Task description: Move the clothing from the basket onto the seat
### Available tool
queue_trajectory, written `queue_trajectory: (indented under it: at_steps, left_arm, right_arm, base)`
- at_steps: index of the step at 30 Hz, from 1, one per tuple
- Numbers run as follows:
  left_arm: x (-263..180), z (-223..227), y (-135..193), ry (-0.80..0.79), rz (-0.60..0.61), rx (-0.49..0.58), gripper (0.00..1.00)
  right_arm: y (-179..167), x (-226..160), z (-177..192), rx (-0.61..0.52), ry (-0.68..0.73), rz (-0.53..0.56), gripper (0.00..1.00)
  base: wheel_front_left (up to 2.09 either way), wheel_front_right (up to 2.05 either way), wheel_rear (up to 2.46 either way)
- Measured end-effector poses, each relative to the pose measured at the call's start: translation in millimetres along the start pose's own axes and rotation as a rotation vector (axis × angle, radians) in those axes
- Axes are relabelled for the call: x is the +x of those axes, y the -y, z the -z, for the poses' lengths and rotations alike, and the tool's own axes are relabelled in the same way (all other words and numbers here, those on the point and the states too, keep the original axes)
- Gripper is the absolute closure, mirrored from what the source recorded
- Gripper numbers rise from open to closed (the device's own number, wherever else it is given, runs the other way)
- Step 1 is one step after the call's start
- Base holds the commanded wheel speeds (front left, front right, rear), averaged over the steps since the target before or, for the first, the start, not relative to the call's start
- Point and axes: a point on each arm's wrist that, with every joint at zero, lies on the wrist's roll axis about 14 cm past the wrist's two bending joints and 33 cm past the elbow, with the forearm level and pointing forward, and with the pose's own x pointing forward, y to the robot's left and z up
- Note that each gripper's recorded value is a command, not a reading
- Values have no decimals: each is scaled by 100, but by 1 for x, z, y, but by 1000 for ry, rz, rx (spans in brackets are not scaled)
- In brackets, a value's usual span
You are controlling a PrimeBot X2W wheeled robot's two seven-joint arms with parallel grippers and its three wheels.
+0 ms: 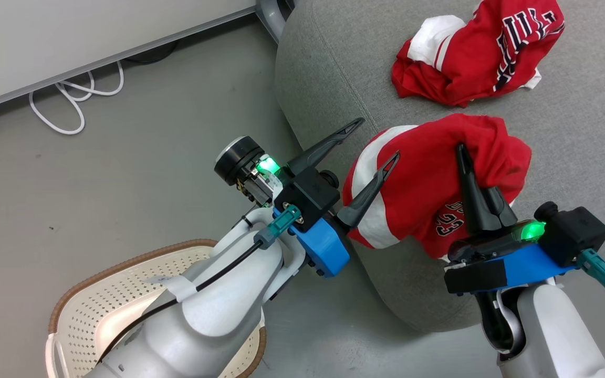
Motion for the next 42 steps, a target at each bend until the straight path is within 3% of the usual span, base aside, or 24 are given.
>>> queue_trajectory:
  at_steps: [9, 20, 27, 33, 38, 42]
  left_arm:
    - [-10, 4, -19, -3, -62, -4, 0]
    - [-18, 41, -64, -35, -117, -15, 0]
    - [-24, 82, -102, -52, -165, -42, 0]
    - [-34, 130, -120, -89, -192, -89, 0]
    - [-44, 164, -125, -120, -206, -129, 0]
    - [-49, 180, -125, -137, -217, -151, 0]
  right_arm:
    - [4, 21, -27, -35, 95, 4, 100]
    - [37, 108, -130, -227, 416, 32, 100]
    - [88, 149, -184, -393, 590, 156, 100]
    - [138, 183, -159, -508, 504, 245, 100]
    - [167, 210, -84, -546, 289, 265, 100]
    - [178, 213, -27, -494, 168, 292, 100]
  base:
    - [0, 0, 0]
    - [0, 0, 0]
    - [0, 0, 0]
    - [0, 0, 0]
    - [0, 0, 0]
    - [0, 0, 0]
